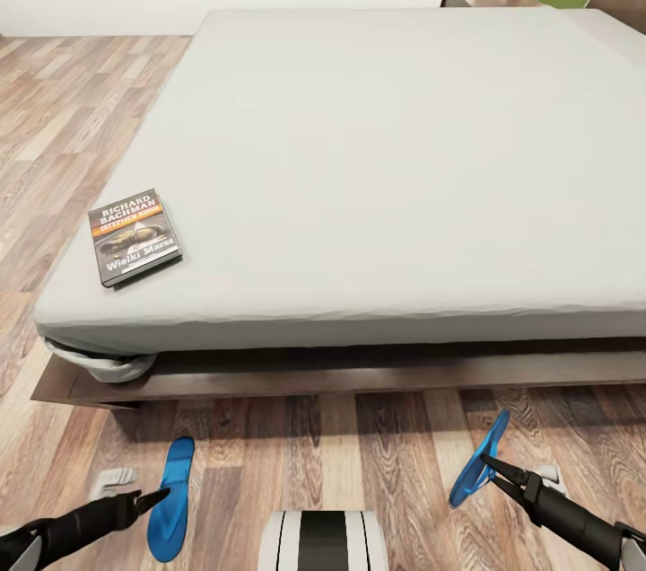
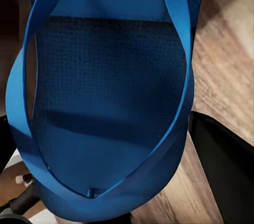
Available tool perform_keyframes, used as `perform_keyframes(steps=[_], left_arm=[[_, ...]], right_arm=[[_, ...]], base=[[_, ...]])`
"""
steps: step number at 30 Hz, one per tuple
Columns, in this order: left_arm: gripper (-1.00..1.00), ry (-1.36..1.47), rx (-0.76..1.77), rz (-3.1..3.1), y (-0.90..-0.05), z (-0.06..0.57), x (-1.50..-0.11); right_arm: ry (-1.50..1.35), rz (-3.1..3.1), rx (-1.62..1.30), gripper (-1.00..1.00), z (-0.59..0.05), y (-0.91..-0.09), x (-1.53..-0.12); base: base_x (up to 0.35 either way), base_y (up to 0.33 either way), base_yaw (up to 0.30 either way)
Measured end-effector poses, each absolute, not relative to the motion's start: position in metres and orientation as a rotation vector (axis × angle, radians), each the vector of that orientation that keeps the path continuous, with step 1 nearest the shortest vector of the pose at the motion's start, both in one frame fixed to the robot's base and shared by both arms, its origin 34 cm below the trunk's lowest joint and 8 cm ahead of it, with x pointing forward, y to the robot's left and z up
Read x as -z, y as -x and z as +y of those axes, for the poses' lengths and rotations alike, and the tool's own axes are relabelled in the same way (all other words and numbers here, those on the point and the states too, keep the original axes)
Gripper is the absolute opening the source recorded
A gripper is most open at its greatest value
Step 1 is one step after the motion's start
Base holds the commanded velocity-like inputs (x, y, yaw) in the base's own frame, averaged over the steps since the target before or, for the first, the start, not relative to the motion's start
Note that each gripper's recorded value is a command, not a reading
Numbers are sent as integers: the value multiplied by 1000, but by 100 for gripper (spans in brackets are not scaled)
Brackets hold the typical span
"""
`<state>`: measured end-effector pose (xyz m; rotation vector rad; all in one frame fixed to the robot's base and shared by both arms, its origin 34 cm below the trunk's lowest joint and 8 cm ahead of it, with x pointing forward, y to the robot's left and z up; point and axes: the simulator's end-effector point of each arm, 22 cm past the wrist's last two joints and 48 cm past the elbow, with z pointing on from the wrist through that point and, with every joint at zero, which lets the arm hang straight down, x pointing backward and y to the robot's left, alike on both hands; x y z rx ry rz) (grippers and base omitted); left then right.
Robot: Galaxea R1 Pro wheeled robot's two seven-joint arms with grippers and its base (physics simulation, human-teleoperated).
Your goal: In the bedroom, move the book from the bed onto either nightstand, and place the two sandals side by side next to the bed.
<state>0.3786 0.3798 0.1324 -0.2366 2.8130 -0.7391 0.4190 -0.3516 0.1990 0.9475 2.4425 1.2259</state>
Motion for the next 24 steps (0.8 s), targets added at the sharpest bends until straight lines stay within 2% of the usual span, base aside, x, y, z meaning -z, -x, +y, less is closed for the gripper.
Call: perform_keyframes(steps=[7, 11, 12, 15, 20, 24], left_arm=[[100, 235, 810, 2788, -380, 369, -138], [100, 236, 813, 2785, -380, 369, -138], [100, 236, 814, 2785, -380, 369, -138], [100, 238, 814, 2784, -380, 369, -138], [100, 247, 809, 2781, -381, 371, -139], [100, 246, 810, 2781, -381, 370, -138]], right_arm=[[-833, 2513, -1049, -100, -365, -410, -179], [-728, 2801, -745, -100, -393, -365, -141], [-653, 2924, -587, -100, -410, -345, -129], [-592, 3023, -411, -100, -432, -328, -120], [-548, 3062, -290, -100, -448, -324, -117], [-462, 3060, -2, -100, -490, -342, -121]], base=[[0, 0, 0], [0, 0, 0], [0, 0, 0], [0, 5, 0], [0, 104, 0], [0, 133, 0]])
